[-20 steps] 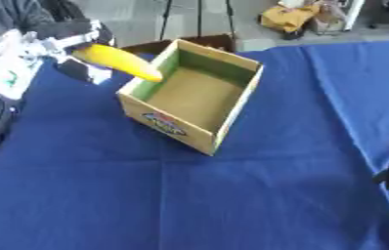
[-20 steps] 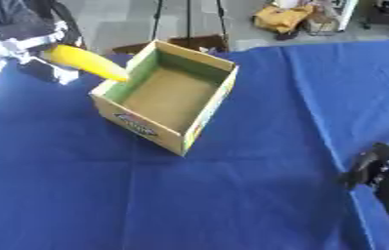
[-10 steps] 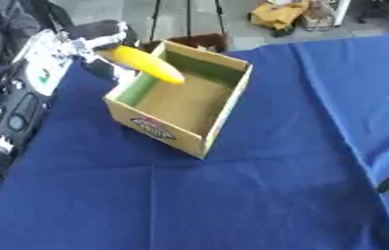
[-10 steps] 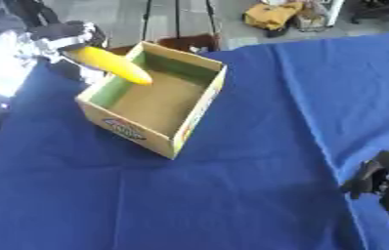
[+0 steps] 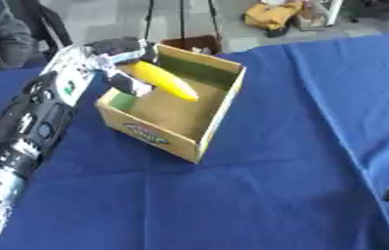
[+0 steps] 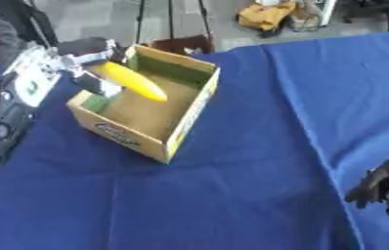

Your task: Pick up objects on the table and place them in the box.

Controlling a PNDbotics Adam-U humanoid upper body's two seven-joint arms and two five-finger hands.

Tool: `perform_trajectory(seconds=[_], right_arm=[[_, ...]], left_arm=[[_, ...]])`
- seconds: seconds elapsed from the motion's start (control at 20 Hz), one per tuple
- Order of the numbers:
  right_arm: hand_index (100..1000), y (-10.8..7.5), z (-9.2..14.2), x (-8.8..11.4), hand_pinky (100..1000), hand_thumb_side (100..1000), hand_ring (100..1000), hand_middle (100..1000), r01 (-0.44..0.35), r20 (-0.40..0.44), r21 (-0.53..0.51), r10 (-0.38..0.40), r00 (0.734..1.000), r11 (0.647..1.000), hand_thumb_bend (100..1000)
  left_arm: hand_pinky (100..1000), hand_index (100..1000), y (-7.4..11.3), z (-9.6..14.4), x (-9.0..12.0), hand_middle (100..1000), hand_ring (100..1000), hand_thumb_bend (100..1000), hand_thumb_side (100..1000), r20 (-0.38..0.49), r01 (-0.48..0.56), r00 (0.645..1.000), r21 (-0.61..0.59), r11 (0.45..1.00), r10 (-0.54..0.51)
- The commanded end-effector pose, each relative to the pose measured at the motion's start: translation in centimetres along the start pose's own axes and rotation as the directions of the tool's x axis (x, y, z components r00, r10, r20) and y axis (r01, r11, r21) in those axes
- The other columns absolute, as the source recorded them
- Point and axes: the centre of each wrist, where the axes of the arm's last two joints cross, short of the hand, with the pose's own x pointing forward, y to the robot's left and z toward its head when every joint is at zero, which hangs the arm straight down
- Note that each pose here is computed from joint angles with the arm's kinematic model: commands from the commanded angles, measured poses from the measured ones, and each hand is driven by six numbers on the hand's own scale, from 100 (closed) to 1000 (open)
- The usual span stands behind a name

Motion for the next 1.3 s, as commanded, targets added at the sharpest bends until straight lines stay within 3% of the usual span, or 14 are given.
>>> perform_trajectory(seconds=[0.05, 0.35, 0.55, 0.6, 0.7, 0.85, 0.95, 1.3], right_arm=[[499, -0.3, -0.4, 0.9, 516, 811, 373, 307, -0.030, 0.017, 0.014, 0.030, 0.999, 0.999, 100], [499, -0.3, -0.6, 0.9, 516, 811, 373, 307, -0.028, 0.022, 0.015, 0.028, 0.999, 0.999, 100], [499, -0.3, -0.6, 0.9, 515, 812, 373, 307, -0.026, 0.023, 0.011, 0.026, 0.999, 1.000, 100], [499, -0.3, -0.6, 0.9, 515, 812, 373, 307, -0.026, 0.023, 0.011, 0.026, 0.999, 1.000, 100], [499, -0.3, -0.6, 0.9, 515, 812, 373, 307, -0.025, 0.024, 0.011, 0.025, 0.999, 1.000, 100], [499, -0.3, -0.5, 0.8, 515, 812, 373, 307, -0.024, 0.020, 0.007, 0.024, 1.000, 1.000, 100], [499, -0.3, -0.4, 0.8, 515, 811, 373, 307, -0.023, 0.019, 0.005, 0.023, 1.000, 1.000, 100], [499, -0.4, -0.1, 0.7, 515, 806, 373, 307, -0.019, 0.011, -0.002, 0.019, 1.000, 1.000, 100]], left_arm=[[373, 589, 0.4, 0.2, -0.3, 388, 369, 100, 205, -0.017, 0.023, 1.000, -0.001, 1.000, -0.023], [392, 609, -2.2, -0.4, 0.0, 407, 388, 100, 212, -0.024, 0.027, 0.999, -0.070, 0.997, -0.029], [483, 677, -3.1, -0.7, 0.4, 480, 462, 163, 238, -0.008, 0.057, 0.998, -0.087, 0.995, -0.058], [524, 700, -3.2, -0.8, 0.5, 506, 495, 202, 334, 0.001, 0.068, 0.998, -0.089, 0.994, -0.068], [571, 740, -3.3, -0.9, 0.6, 551, 543, 199, 495, 0.015, 0.086, 0.996, -0.099, 0.991, -0.085], [658, 795, -3.3, -0.9, 0.6, 643, 647, 342, 850, 0.030, 0.119, 0.993, -0.125, 0.985, -0.116], [698, 809, -3.1, -0.7, 0.6, 682, 692, 397, 989, 0.035, 0.137, 0.990, -0.123, 0.983, -0.133], [739, 806, -1.4, 0.2, 0.3, 701, 724, 454, 1000, 0.048, 0.141, 0.989, -0.006, 0.990, -0.141]])
